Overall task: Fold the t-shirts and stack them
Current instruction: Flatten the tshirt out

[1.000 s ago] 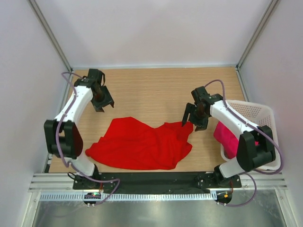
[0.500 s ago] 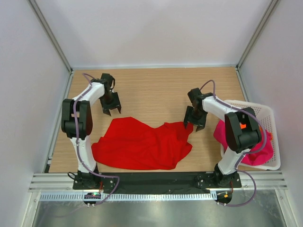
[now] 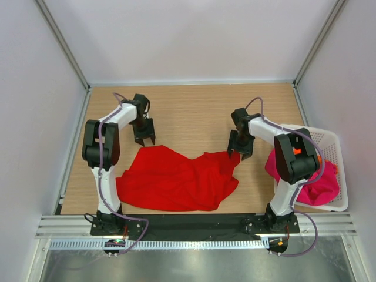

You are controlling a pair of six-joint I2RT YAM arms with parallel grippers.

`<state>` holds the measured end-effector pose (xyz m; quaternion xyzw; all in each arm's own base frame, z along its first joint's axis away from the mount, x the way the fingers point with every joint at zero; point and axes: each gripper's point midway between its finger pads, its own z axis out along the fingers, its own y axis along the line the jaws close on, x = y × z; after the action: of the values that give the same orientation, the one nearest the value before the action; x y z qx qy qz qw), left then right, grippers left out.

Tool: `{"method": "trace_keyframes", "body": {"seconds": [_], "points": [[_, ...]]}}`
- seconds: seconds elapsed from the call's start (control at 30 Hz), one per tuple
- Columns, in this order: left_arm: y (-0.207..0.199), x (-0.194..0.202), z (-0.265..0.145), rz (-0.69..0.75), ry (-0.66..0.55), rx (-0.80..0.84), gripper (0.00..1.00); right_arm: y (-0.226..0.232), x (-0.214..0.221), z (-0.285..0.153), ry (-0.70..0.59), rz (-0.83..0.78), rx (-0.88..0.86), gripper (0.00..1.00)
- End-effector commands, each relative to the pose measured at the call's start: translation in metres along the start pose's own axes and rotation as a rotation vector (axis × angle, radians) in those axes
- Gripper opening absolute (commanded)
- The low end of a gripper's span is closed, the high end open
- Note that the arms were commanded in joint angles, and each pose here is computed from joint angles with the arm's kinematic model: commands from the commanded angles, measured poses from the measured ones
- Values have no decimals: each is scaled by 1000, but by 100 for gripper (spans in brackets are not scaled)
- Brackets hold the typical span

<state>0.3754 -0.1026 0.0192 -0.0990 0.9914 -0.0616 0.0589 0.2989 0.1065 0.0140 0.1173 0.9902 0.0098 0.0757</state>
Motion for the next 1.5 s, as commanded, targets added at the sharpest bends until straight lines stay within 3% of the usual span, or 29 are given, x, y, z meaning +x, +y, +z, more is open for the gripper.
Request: {"method": "trace_keyframes", "body": {"seconds": [0.0, 0.1, 0.17, 0.2, 0.3, 0.43, 0.6, 0.77, 0.87, 1.0, 1.13, 1.23, 1.27, 1.37, 1.47], "points": [[-14, -4, 6, 6, 3, 63, 49, 5, -15, 4, -41, -21, -4, 60], [-21, -2, 8, -5, 19, 98, 35, 6, -17, 5, -46, -21, -7, 55], [-24, -1, 7, -14, 26, 114, 21, 8, -21, 4, -58, -28, -17, 52], [-25, -1, 4, -14, 20, 118, 12, 10, -23, 2, -65, -30, -23, 47], [-24, -8, -10, -14, -25, 110, 0, 12, -34, -4, -94, -36, -21, 31], [-17, -23, -38, -22, -109, 75, 0, 10, -54, -25, -151, -58, 3, 13], [12, -44, -88, -98, -274, -18, 0, 5, -84, -85, -267, -98, 40, 1], [27, -35, -139, -185, -406, -25, 0, 11, -77, -129, -312, -118, -33, 1], [25, -22, -150, -223, -434, 16, 0, 20, -46, -138, -275, -153, -83, 1], [27, 12, -150, -231, -397, 60, 0, 30, 40, -115, -110, -250, -108, 1], [28, 27, -146, -220, -379, 77, 2, 32, 108, -96, 33, -246, -212, 4], [18, 30, -143, -194, -355, 133, 10, 23, 124, -90, 56, -220, -234, 16], [15, 29, -142, -186, -346, 144, 14, 15, 118, -90, 35, -208, -203, 36], [5, 25, -133, -151, -304, 150, 25, 2, 91, -92, -10, -129, -179, 55], [-2, 14, -125, -100, -282, 121, 38, -6, 60, -92, -39, -57, -175, 58]]}}
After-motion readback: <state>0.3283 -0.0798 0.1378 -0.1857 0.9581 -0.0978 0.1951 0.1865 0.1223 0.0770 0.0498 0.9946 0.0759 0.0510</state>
